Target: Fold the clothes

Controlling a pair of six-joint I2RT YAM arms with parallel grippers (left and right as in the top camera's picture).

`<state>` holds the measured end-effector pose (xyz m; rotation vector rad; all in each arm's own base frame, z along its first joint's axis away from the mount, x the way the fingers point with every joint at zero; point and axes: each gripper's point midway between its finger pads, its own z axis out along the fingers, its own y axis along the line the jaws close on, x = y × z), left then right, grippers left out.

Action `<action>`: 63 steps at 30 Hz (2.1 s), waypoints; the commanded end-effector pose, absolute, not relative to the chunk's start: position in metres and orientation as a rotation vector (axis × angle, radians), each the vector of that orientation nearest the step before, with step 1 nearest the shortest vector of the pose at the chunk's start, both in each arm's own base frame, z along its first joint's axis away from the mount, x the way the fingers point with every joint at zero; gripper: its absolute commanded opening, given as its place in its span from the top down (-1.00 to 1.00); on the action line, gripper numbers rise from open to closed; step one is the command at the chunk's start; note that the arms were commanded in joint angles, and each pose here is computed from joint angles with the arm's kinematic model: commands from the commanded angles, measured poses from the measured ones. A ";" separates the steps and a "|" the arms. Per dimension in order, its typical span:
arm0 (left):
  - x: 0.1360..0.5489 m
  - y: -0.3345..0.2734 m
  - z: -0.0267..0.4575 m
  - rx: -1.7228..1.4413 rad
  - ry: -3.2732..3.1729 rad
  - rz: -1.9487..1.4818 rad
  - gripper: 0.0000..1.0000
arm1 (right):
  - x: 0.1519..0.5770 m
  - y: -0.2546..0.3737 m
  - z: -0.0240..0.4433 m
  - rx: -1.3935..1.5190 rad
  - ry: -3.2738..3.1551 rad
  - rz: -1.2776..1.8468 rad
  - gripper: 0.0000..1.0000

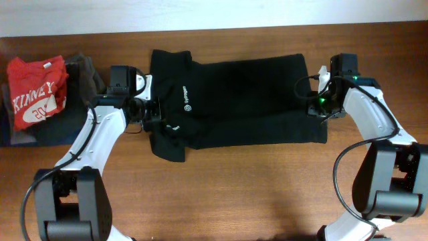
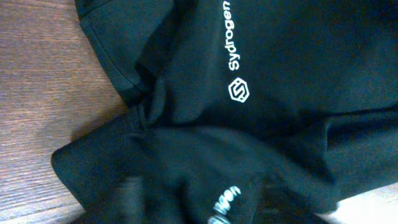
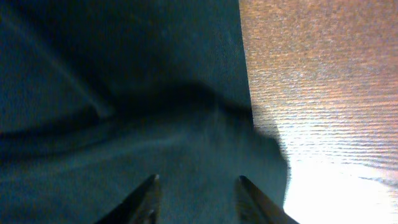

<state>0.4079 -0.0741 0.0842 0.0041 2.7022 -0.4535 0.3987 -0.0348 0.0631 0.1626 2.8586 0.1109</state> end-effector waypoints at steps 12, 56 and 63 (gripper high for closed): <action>0.389 -0.057 0.069 -0.042 2.813 -0.338 -0.72 | 0.379 -0.031 0.056 0.148 2.946 0.118 0.10; 0.306 -0.100 0.091 0.379 2.966 -0.058 -0.74 | 0.377 0.017 0.060 0.029 2.935 0.367 0.24; 0.292 -0.101 0.088 0.384 2.991 -0.097 -0.86 | 0.390 0.051 0.050 -0.154 2.941 0.236 0.35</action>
